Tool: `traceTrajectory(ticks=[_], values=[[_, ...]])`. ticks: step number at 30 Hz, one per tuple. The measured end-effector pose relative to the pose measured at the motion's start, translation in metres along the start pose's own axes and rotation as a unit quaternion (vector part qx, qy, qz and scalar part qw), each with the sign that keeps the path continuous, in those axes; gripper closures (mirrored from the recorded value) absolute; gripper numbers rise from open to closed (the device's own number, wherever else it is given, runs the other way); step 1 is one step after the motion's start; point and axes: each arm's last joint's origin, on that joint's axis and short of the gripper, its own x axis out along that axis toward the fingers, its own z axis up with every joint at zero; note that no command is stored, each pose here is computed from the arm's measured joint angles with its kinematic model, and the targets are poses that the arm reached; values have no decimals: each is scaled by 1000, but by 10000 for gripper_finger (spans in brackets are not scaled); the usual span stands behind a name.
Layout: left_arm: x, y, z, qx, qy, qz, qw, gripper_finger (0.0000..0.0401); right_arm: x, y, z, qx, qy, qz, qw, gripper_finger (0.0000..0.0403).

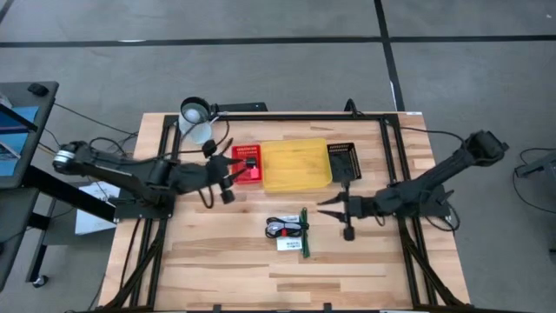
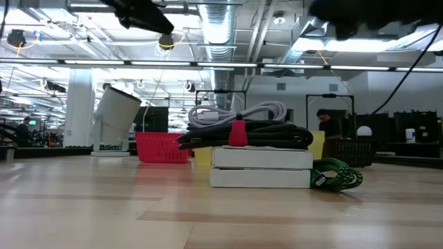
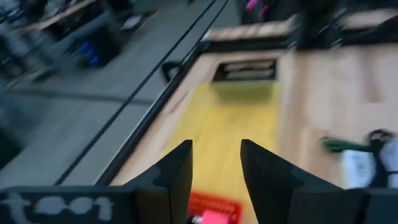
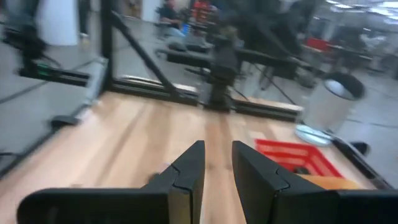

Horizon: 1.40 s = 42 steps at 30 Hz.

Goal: Pick and place items into bin
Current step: Put the white charger cable into the yellow bin

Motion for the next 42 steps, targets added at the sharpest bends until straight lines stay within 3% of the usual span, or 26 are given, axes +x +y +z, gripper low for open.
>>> traceTrajectory(ticks=[7, 13, 23, 29, 42], values=[[-15, 7, -40, -27, -102, -141, 984, 274, 22, -11, -13, -12, 2, -33, 999, 326], [-27, 8, -58, -26, -119, -189, 974, 274, 30, -20, -21, 15, 16, -56, 998, 326], [-30, 11, -58, -22, -126, -171, 977, 274, 30, -13, -28, 54, 38, 47, 997, 326], [-29, 11, -60, -26, -117, -155, 981, 274, 30, -12, -31, 98, 56, 49, 992, 326], [-29, 11, -61, -10, -114, -154, 981, 274, 30, -3, -22, 123, 53, 41, 990, 326]])
